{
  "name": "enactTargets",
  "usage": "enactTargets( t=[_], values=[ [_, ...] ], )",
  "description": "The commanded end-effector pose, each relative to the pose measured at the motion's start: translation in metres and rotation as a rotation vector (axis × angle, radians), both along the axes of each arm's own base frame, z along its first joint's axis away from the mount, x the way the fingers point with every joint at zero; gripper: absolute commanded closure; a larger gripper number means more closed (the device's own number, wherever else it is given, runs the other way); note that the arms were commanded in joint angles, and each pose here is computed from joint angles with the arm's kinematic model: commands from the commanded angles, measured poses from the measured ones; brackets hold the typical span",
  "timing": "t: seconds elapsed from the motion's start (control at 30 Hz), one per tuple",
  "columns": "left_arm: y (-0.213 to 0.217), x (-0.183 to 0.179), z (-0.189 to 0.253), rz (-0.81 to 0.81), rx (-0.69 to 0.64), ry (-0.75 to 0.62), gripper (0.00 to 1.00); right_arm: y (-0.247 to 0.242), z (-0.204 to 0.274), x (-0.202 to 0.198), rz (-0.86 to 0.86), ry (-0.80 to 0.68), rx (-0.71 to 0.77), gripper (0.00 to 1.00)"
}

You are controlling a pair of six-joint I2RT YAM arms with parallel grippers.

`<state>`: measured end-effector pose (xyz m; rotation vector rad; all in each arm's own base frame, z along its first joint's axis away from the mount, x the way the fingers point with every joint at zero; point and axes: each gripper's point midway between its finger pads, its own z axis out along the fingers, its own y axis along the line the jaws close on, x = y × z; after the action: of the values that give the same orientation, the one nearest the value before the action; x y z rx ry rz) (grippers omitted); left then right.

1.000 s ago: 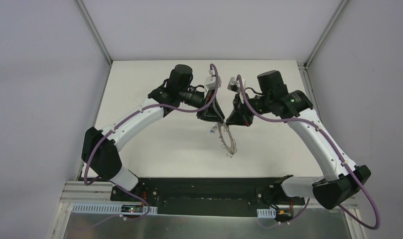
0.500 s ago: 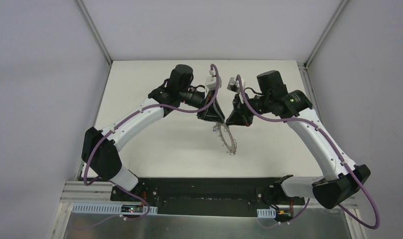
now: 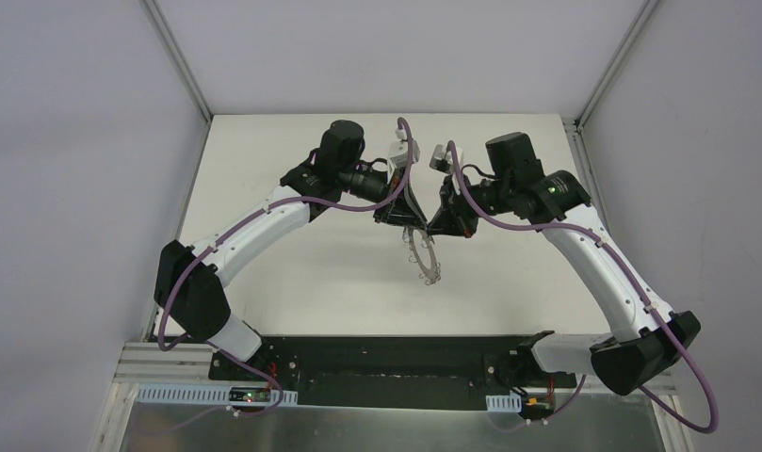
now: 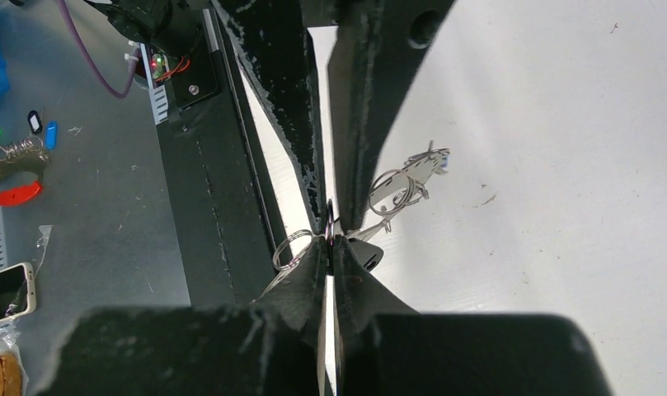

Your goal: Put the keys on the keyring

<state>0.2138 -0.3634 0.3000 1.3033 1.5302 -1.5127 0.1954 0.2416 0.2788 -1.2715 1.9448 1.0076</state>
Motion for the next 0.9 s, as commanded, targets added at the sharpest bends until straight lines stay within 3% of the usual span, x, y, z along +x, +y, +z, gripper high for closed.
enactTargets(
  t=[0.0, 0.07, 0.3, 0.53, 0.87],
  values=[
    [-0.001, -0.011, 0.019, -0.038, -0.051, -0.043, 0.91, 0.006, 0.013, 0.0, 0.019, -0.031, 0.043, 1.0],
    [-0.002, -0.011, 0.022, -0.043, -0.064, -0.051, 1.0, 0.006, 0.012, 0.0, 0.017, -0.028, 0.04, 1.0],
    [0.0, -0.013, 0.046, -0.041, -0.148, -0.026, 1.0, -0.001, 0.013, 0.005, -0.037, -0.053, 0.06, 0.98],
    [0.001, -0.006, 0.079, 0.011, -0.298, 0.087, 1.0, -0.01, 0.024, 0.0, -0.056, -0.054, 0.159, 0.84],
    [-0.001, 0.001, 0.09, 0.042, -0.365, 0.132, 1.0, -0.018, 0.026, -0.006, -0.066, -0.053, 0.206, 0.75]
  ],
)
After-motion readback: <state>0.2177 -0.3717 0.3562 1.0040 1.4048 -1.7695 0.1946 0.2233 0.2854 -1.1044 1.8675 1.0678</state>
